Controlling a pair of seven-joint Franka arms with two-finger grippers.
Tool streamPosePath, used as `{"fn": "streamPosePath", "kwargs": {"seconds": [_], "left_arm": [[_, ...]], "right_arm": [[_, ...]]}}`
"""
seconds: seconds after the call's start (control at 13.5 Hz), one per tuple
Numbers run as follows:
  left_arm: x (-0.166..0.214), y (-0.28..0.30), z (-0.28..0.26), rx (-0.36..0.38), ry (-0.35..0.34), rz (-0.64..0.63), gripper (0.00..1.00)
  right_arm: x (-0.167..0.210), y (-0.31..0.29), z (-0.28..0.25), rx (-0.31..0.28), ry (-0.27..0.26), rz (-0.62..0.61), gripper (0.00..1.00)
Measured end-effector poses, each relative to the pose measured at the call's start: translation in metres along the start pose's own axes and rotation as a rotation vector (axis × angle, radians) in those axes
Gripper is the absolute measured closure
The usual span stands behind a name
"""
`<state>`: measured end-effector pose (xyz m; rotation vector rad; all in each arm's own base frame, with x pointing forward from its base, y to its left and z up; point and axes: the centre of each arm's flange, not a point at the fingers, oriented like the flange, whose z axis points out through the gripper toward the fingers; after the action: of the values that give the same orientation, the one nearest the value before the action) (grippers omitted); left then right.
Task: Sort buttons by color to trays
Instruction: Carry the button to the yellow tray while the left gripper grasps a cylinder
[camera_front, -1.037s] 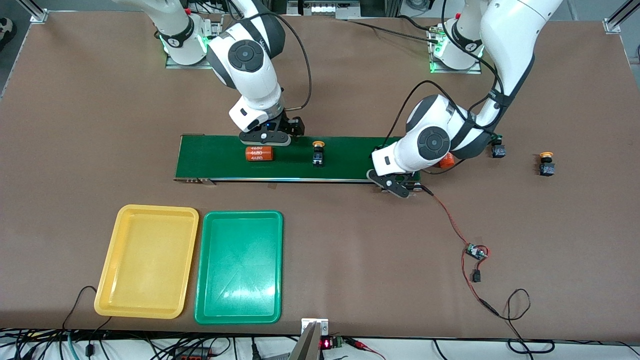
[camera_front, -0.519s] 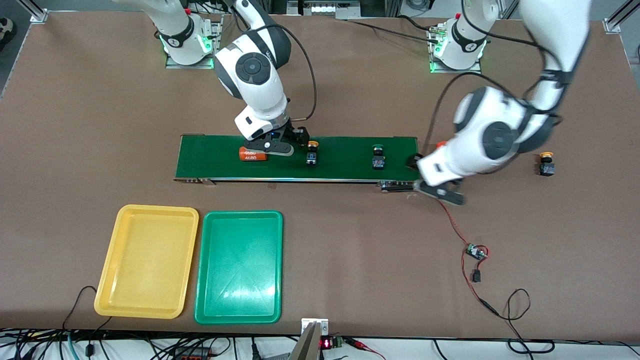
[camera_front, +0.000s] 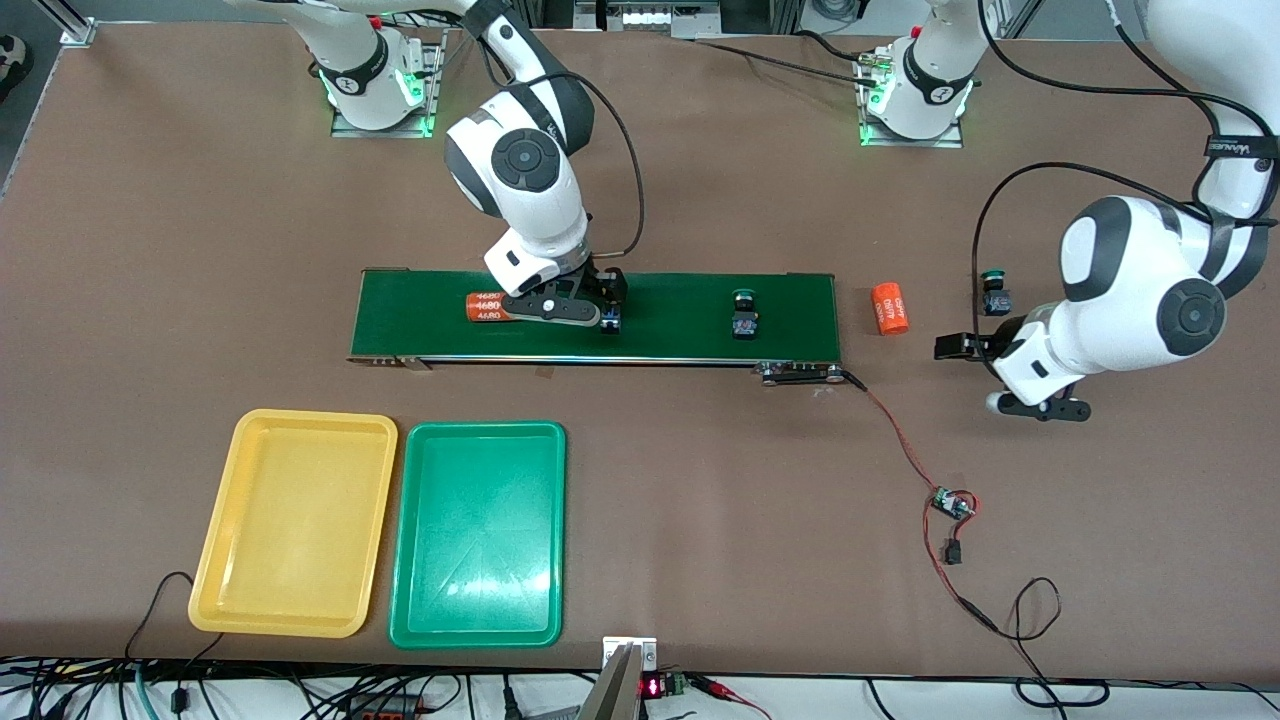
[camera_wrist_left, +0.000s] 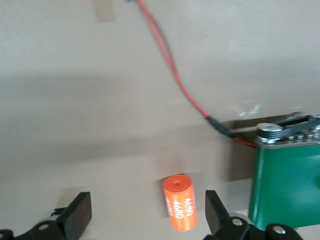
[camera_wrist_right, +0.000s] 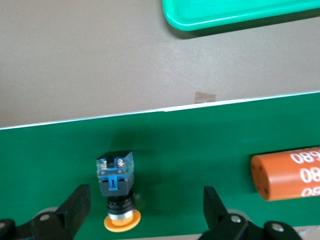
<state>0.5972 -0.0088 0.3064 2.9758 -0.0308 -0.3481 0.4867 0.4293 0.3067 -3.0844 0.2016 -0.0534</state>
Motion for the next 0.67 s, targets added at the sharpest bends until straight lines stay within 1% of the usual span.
{"fn": "streamPosePath", "kwargs": {"seconds": [0.15, 0.3, 0.67], "left_arm": [[-0.003, -0.014, 0.021, -0.015, -0.041, -0.023, 0.00], [-0.009, -0.012, 0.047, -0.023, -0.072, -0.021, 0.00], [-0.035, -0.002, 0.108, -0.028, -0.058, -0.012, 0.00]], "right_arm": [[0.002, -0.002, 0.002, 0.001, 0.000, 0.000, 0.00], [0.002, -0.002, 0.011, -0.004, -0.006, 0.000, 0.00], [0.004, -0.005, 0.053, 0.012, 0.014, -0.012, 0.00]]}}
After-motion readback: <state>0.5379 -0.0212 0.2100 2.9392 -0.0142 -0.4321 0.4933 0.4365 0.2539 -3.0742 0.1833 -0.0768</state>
